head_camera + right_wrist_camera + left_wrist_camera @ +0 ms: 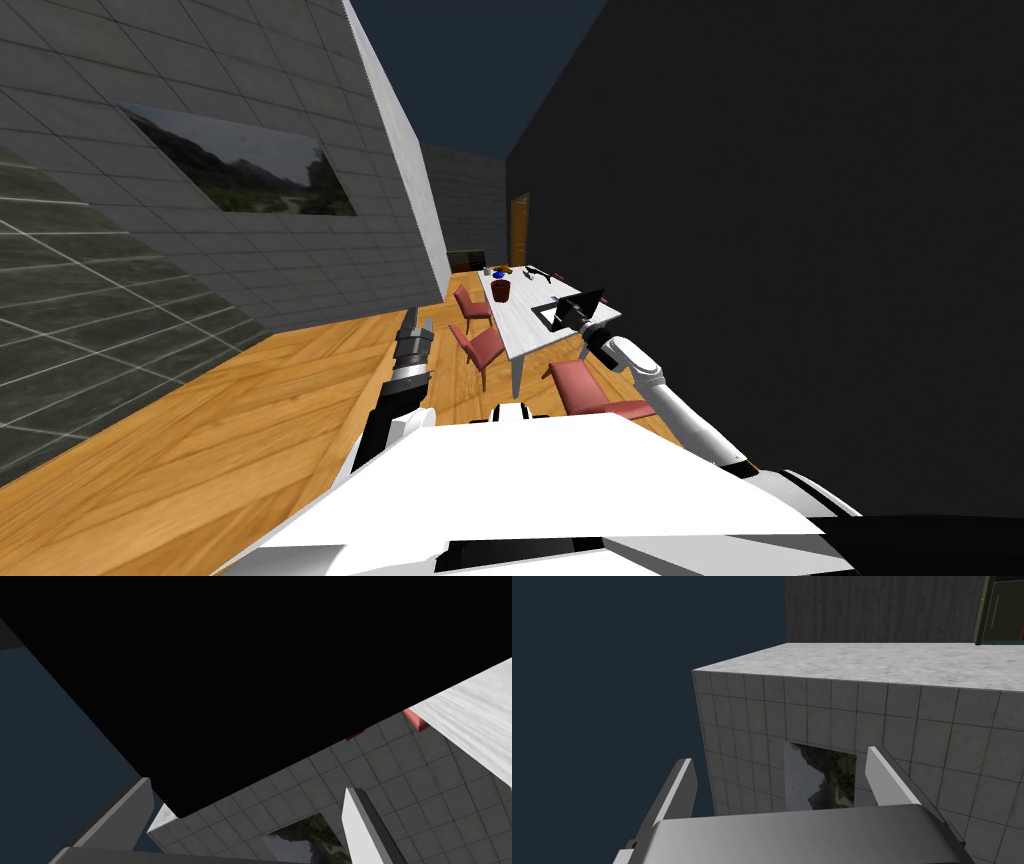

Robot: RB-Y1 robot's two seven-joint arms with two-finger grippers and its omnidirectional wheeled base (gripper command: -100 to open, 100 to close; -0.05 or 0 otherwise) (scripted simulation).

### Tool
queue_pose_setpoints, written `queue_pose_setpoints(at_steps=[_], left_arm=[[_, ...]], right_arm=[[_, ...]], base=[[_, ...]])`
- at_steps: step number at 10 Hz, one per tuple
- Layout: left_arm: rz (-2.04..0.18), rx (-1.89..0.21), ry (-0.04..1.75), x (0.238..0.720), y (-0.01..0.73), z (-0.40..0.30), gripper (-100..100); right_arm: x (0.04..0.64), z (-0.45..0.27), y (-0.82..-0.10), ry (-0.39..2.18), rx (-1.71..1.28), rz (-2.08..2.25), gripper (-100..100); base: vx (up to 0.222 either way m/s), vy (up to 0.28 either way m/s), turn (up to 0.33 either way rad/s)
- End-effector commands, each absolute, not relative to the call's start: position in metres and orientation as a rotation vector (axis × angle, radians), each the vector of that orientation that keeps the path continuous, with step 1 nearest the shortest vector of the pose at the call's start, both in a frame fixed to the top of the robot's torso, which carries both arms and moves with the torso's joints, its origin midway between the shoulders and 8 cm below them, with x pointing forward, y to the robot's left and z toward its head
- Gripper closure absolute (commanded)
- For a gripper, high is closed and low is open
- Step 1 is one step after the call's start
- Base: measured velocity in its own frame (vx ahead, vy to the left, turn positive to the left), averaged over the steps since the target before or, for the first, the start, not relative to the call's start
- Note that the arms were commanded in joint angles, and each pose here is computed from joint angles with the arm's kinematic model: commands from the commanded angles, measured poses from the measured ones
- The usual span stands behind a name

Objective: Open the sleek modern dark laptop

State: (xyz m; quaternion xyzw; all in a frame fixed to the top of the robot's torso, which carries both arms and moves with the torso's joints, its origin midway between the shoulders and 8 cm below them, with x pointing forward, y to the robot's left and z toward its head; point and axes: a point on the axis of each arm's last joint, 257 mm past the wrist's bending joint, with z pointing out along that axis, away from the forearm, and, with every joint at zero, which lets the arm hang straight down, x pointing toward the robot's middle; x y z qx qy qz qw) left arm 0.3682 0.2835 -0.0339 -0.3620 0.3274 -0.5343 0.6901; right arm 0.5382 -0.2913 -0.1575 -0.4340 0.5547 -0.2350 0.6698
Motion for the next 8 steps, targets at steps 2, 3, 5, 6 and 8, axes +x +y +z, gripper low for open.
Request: queue_pose_setpoints(at_steps=[2, 3, 5, 6, 8], left_arm=[[-1.195, -0.809, 0.732, 0.368, 0.283, -0.034, 0], [-1.195, -0.809, 0.732, 0.368, 0.283, -0.034, 0], [-1.195, -0.809, 0.732, 0.368, 0.283, -0.034, 0], [-1.195, -0.809, 0.732, 0.368, 0.283, -0.034, 0], [-1.195, -0.809, 0.732, 0.368, 0.283, -0.034, 0]], right_arm=[[0.538, -0.166, -0.309, 1.290, -1.003, -0.517, 100], [0.538, -0.176, -0.322, 1.332, -1.007, -0.493, 100], [0.537, -0.183, -0.341, 1.374, -1.024, -0.486, 100], [0.537, -0.178, -0.350, 1.376, -1.042, -0.503, 100], [0.536, -0.181, -0.373, 1.421, -1.057, -0.503, 100]], base=[[0.003, 0.056, 0.124], [-0.016, 0.081, 0.115], [0.000, 0.076, 0.120], [0.007, 0.061, 0.080], [0.010, 0.067, 0.098]])
